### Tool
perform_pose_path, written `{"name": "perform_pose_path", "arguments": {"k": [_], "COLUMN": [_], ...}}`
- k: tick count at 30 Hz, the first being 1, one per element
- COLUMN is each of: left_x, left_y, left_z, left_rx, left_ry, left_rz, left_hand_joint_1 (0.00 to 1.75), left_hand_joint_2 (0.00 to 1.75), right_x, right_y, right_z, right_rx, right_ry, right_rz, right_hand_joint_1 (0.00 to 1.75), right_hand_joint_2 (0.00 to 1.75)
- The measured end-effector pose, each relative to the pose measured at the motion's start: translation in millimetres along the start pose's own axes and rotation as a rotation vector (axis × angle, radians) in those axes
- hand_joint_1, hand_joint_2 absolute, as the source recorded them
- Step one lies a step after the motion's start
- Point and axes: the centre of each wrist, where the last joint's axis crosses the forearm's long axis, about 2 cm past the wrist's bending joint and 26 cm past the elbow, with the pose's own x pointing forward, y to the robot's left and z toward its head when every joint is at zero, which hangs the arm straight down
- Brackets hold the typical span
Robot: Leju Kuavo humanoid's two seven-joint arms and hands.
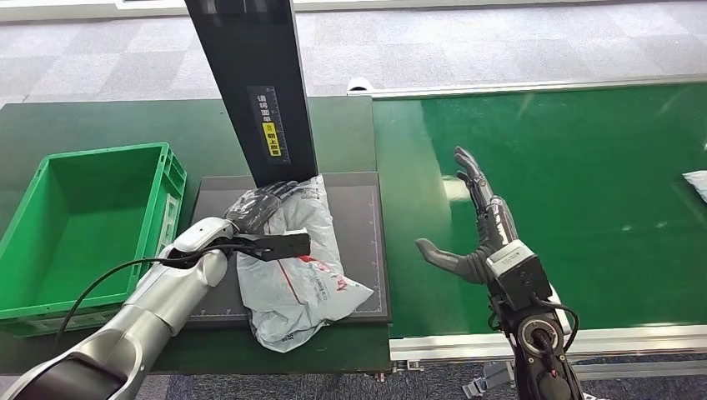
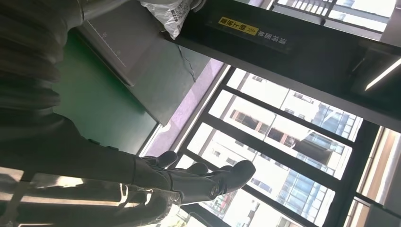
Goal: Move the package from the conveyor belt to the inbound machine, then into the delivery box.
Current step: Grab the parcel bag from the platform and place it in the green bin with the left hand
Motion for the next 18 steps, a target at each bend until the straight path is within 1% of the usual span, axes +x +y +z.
{"name": "perform_pose_path", "arguments": {"k": [2, 3, 6, 7, 12, 18], "left_x": [-4, -6, -11, -12, -20, -31], "left_y": [2, 4, 9, 10, 10, 11], "left_z": [0, 0, -2, -3, -1, 4], "left_rx": [-0.035, -0.055, -0.128, -0.15, -0.228, -0.234], "left_ry": [0.009, 0.017, 0.042, 0.046, 0.025, -0.008], "left_rz": [-0.012, -0.021, -0.053, -0.06, -0.023, 0.024], "left_hand_joint_1": [0.0, 0.19, 1.5, 1.74, 1.75, 1.75], "left_hand_joint_2": [1.75, 1.75, 1.75, 1.75, 1.75, 1.75], "right_x": [1, 2, 3, 3, 5, 5], "right_y": [-1, -2, -5, -5, -8, -9], "right_z": [-3, -5, -10, -12, -21, -26], "right_rx": [-0.003, -0.004, -0.008, -0.009, -0.017, -0.019], "right_ry": [0.0, -0.002, -0.006, -0.007, -0.016, -0.019], "right_rz": [-0.002, -0.003, -0.003, -0.003, -0.003, -0.012], "right_hand_joint_1": [0.0, 0.0, 0.0, 0.0, 0.0, 0.0], "right_hand_joint_2": [1.75, 1.75, 1.75, 1.75, 1.75, 1.75]}}
